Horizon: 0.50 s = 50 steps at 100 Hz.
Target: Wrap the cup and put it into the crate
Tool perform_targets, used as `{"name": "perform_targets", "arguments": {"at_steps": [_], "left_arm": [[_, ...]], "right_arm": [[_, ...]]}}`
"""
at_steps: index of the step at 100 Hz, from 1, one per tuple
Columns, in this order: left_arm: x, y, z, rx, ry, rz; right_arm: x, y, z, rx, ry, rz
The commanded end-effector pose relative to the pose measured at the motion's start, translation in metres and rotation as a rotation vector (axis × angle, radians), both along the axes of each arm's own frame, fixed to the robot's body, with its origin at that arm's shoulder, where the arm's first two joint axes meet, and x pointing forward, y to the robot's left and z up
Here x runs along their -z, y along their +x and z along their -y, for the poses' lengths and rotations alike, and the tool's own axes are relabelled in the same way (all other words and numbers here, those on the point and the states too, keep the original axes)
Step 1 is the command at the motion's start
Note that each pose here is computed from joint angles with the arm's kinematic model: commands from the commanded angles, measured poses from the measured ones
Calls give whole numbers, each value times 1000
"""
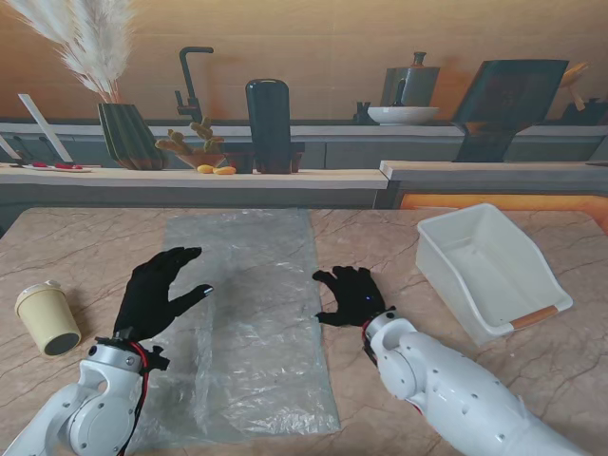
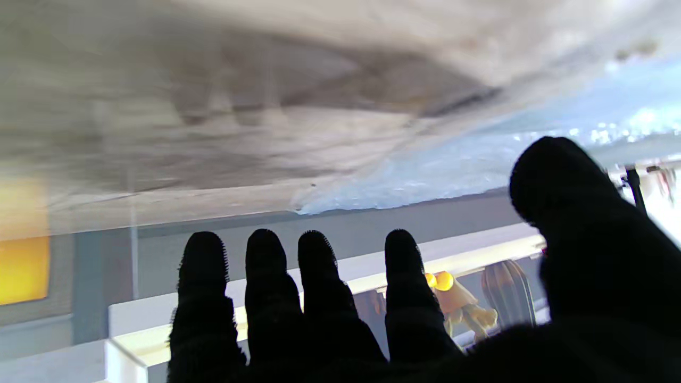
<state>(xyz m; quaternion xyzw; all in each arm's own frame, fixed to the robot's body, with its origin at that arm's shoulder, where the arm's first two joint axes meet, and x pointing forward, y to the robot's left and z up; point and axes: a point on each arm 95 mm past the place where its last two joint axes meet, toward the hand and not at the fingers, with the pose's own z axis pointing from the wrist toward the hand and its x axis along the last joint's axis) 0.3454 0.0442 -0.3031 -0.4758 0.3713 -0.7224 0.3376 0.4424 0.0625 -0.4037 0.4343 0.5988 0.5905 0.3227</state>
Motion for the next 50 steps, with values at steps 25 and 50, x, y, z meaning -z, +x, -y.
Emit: {"name": "perform_targets", "arguments": {"at_steps": [25,50], "left_arm": [[1,-5,-2,-1,0,-12],[0,-6,-4,-4,0,-2]], "right_arm": [[-10,23,-62,-125,-116,-21],[-3,19,-33,-101,-292,-136]]}}
